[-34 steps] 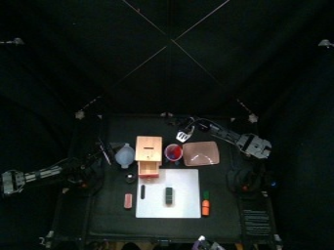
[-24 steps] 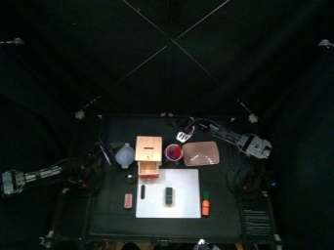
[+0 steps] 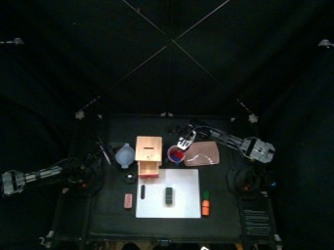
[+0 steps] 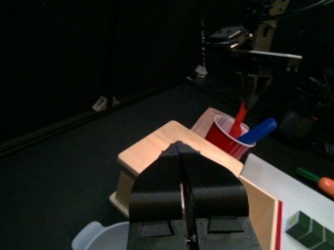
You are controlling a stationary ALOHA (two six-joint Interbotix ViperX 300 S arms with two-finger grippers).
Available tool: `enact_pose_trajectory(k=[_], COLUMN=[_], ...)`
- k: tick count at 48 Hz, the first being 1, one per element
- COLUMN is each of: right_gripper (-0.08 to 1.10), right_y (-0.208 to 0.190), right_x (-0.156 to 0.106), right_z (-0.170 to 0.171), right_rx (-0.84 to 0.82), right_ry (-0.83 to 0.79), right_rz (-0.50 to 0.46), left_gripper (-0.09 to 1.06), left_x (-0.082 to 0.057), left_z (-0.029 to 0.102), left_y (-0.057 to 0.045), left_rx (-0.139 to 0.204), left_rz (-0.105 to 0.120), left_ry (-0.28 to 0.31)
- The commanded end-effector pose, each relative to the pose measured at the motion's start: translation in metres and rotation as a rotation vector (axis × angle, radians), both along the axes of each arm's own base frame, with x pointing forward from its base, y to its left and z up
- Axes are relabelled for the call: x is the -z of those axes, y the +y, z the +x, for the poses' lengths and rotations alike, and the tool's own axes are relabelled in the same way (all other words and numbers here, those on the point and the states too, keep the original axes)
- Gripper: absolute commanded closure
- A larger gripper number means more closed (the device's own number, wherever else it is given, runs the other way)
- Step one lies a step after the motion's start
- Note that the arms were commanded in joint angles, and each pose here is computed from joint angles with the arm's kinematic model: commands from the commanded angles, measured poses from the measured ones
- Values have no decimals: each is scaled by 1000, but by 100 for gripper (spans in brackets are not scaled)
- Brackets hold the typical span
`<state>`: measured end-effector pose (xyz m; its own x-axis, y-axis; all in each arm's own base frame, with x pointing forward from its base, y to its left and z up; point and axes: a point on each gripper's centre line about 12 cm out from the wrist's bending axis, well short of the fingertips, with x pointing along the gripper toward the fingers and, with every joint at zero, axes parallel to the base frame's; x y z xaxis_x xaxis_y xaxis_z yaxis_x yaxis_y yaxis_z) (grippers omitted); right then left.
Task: Place sushi on board then cut the sushi with the knife then place the pieces on the plate
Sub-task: Grasp knife edge with left hand
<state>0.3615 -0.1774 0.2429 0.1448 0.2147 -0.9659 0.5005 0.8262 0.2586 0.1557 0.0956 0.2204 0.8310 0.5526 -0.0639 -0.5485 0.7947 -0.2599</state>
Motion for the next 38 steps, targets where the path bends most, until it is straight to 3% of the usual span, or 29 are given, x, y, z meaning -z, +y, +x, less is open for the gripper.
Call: enact_pose_trajectory(k=[1, 24, 38], right_gripper=[62, 62, 62], right_y=[1, -7, -14], right_x=[-17, -53, -105], right_z=[-3, 5, 1], right_rx=[-4, -16, 6], right_ry=[-28, -72, -138], right_rz=[-33, -93, -139], left_gripper=[90, 90, 90], left_x=[-5, -4, -4], left_z=[1, 0, 0], left_y=[2, 4, 4], left_rx=[-7, -17, -17], left_rz=[6, 3, 1], left_ry=[-11, -4, -5])
